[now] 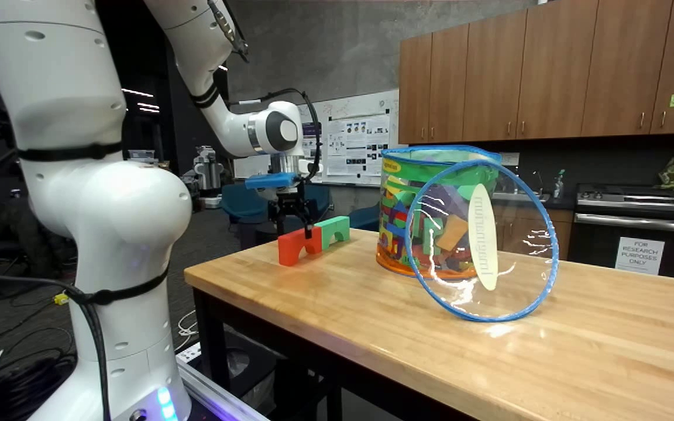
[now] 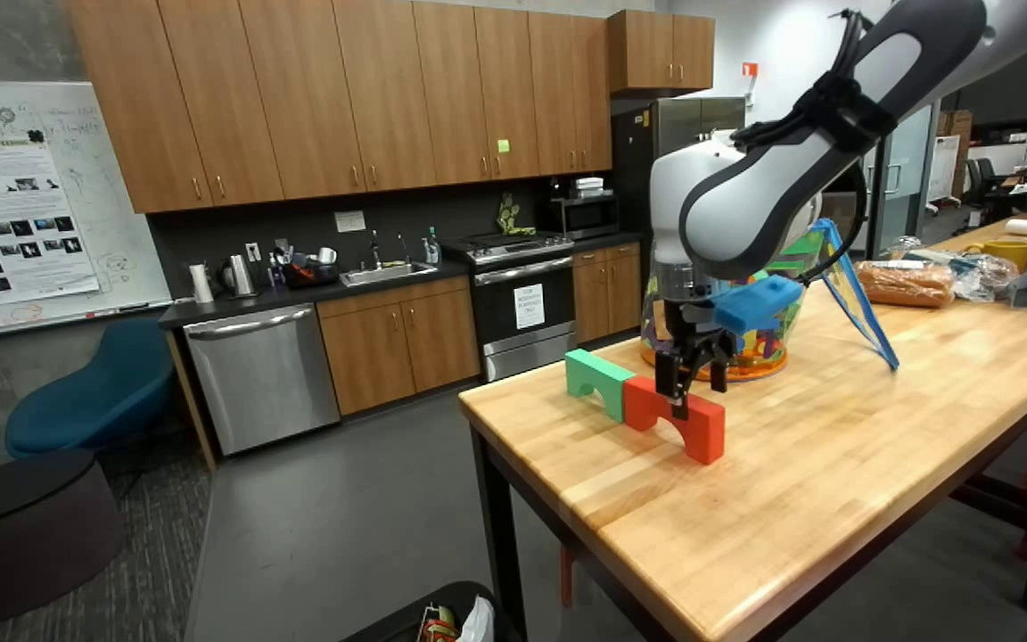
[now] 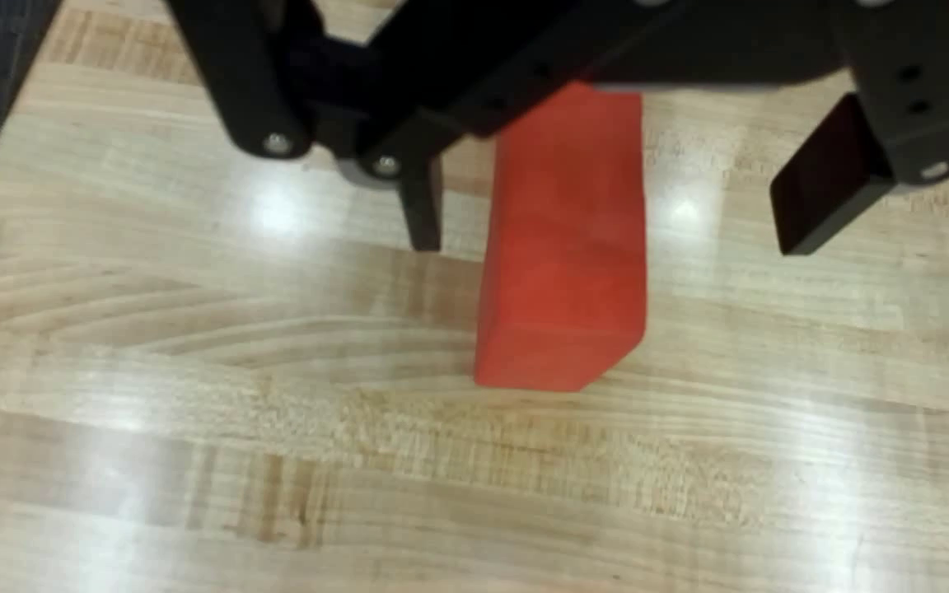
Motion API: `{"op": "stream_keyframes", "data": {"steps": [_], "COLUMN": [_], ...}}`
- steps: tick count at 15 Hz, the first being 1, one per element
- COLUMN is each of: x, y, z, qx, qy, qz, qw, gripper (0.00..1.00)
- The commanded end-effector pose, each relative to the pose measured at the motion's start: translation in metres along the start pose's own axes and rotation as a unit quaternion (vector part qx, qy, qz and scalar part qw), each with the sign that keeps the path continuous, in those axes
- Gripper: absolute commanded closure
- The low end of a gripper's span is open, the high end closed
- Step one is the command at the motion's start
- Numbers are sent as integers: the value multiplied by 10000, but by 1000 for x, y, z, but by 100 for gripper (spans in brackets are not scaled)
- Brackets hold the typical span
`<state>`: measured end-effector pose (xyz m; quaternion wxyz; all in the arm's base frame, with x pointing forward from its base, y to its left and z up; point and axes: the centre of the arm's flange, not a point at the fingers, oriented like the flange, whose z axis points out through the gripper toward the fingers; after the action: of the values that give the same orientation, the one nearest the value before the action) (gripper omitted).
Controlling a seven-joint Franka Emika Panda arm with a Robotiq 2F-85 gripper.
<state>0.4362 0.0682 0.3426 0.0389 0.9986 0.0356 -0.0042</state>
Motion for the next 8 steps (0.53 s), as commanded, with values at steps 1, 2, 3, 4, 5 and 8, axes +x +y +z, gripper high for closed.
{"op": "stream_keyframes", "data": {"steps": [1,2,3,4,5,8], "x": [-19,-23,-27,-33,-39,-57], "y": [16,18,21,22,23,26], "z": [-24,-29,-34,-39,-46,-64], "qx": [174,208,268,335,411,581], "qy": [104,115,122,126,148,160], "qz": [-105,-110,-119,-101,-102,-105], "qw": [9997,9997,9995,9993,9990,9981], "gripper": [0,0,0,0,0,0]}}
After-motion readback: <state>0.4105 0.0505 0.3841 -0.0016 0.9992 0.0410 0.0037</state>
